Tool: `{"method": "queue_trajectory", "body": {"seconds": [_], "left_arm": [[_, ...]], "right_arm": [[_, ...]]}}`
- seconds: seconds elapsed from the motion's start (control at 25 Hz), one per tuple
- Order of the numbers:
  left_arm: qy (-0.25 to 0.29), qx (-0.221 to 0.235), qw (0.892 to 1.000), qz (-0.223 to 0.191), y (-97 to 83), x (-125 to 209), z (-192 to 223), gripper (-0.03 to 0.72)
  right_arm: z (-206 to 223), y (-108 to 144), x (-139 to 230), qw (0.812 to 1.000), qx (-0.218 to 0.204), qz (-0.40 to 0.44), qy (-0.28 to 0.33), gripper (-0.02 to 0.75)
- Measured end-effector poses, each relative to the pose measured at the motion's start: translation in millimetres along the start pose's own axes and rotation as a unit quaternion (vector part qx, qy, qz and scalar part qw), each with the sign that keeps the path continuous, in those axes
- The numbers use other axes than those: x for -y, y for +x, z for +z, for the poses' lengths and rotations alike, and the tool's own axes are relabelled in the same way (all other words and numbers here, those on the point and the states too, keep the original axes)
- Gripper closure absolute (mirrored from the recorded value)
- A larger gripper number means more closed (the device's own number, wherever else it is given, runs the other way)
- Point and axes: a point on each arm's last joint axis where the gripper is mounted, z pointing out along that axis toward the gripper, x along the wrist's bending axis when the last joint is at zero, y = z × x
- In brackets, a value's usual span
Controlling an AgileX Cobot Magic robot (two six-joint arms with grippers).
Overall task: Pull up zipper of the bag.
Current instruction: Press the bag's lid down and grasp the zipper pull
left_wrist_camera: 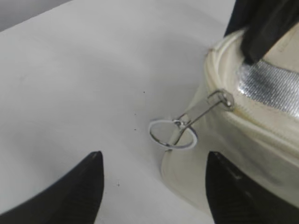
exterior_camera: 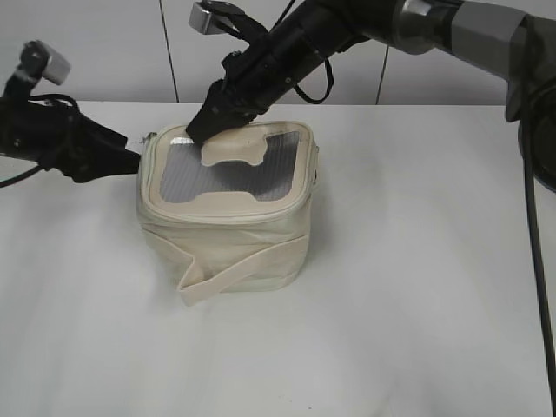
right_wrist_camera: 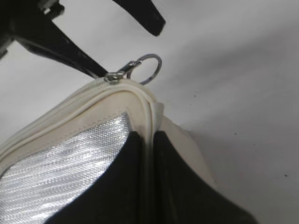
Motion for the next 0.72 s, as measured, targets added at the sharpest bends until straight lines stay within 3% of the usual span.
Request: {"method": "queue_trajectory", "body": {"seconds": [0.08, 0.24, 0.52, 0.72], "left_arm": [[0.014, -0.008, 0.999, 0.037, -4.2, -2.3, 9.5, 0.160], [0.032, -0.029, 0.997, 0.069, -6.5, -5.7, 18.7, 0.160], [0.038, -0.050, 0.993, 0.103, -7.6, -12.7, 26.1, 0.161], [0.034, -0.046, 0.992, 0.113, -9.2, -18.1, 32.1, 0.235]], "right_arm": [[0.0, 0.0, 0.0, 1.000, 0.000, 0.002, 0.000, 0.682], [0.0, -0.1, 0.1, 1.000, 0.001, 0.004, 0.001, 0.682], [-0.3, -0.4, 0.3, 1.000, 0.000, 0.005, 0.001, 0.683], [-0.4, -0.3, 0.2, 1.000, 0.000, 0.005, 0.001, 0.683]]}}
